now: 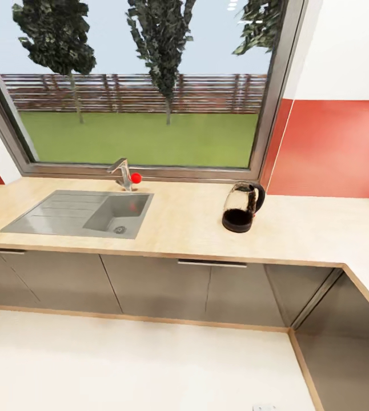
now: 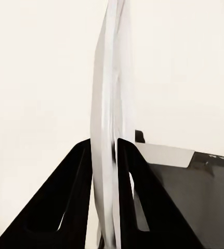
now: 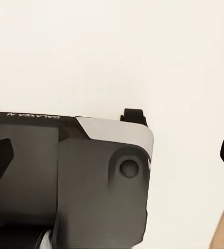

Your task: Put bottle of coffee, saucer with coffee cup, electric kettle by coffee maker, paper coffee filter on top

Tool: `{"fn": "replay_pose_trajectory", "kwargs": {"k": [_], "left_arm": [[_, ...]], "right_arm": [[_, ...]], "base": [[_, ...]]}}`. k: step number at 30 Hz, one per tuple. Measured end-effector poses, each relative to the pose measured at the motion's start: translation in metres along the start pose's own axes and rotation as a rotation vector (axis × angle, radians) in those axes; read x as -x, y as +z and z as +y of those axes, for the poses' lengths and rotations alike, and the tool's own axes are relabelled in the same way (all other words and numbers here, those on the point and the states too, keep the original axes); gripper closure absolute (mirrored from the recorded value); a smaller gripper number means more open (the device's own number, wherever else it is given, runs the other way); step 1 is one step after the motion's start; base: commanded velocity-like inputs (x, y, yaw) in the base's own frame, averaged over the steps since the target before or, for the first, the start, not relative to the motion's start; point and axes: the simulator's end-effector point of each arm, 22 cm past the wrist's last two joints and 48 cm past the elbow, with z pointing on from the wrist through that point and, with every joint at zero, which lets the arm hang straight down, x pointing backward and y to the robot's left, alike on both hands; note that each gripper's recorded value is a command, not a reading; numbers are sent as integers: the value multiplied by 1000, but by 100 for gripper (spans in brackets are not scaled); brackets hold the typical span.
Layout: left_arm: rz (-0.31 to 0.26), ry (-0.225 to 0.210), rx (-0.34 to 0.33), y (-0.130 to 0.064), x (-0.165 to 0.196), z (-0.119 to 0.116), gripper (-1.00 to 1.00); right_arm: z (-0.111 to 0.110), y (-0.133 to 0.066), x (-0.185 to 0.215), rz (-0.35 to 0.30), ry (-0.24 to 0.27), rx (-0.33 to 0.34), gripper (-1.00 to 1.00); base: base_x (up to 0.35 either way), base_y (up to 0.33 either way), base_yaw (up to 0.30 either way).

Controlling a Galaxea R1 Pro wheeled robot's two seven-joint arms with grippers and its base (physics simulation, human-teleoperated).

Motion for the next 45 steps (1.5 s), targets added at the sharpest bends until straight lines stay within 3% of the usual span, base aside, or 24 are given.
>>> {"fn": "replay_pose_trajectory", "kwargs": {"k": [16,38,45], "left_arm": [[-18,-2,1,-3,8,1,100],[-54,-3,-14,-6,14,-7,100],[-62,-4,-15,-7,18,-6,100]], "right_arm": [[0,-4,3,-13,-1,-1,-100],[0,-10,13,-40,-2,-2,-100],[0,-11,16,-47,-3,-2,-100]], "base": [[8,9,190],[169,261,189],[44,49,213]]}}
